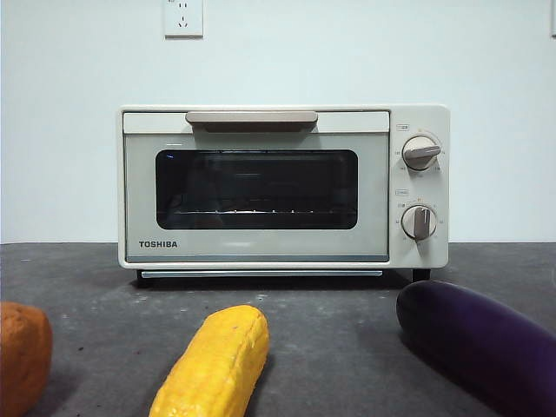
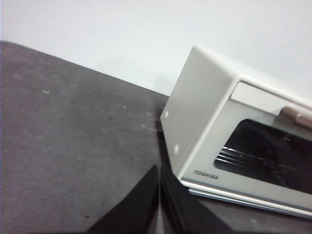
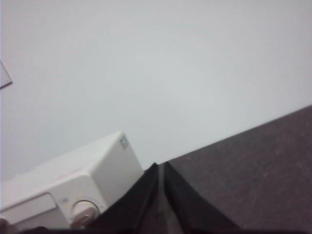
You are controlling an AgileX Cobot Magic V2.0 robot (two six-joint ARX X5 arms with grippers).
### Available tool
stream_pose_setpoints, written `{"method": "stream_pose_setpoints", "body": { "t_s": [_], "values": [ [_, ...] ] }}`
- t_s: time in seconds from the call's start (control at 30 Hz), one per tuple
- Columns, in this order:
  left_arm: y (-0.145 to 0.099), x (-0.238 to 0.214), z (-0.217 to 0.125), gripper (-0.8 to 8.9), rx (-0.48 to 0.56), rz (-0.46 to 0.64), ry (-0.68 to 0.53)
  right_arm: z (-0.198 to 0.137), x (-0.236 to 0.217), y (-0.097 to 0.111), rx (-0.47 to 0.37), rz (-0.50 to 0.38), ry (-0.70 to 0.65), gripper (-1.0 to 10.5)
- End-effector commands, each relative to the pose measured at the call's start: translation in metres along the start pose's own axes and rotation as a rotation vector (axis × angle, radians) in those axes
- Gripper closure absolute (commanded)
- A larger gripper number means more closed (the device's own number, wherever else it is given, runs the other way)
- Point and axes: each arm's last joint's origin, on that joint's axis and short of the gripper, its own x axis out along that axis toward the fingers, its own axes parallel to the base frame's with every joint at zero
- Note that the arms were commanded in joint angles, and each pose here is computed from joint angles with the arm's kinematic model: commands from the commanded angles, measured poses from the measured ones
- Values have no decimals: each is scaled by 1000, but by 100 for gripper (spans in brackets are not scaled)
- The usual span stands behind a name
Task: Take the eggplant from the table,put the eggplant in the oven
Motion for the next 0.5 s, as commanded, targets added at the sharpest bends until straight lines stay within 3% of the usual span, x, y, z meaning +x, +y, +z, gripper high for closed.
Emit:
{"method": "stream_pose_setpoints", "body": {
  "t_s": [0.03,0.13,0.3,0.5],
  "values": [
    [-10,-5,21,806,-26,-19,11,18,-1,10,37,-21,43,944],
    [-18,-5,40,806,-18,9,81,35,2,19,26,-51,137,944],
    [-34,11,80,806,8,-8,158,66,23,37,-25,6,262,944],
    [-54,44,123,806,51,-162,265,94,56,55,-39,114,486,944]
  ]
}}
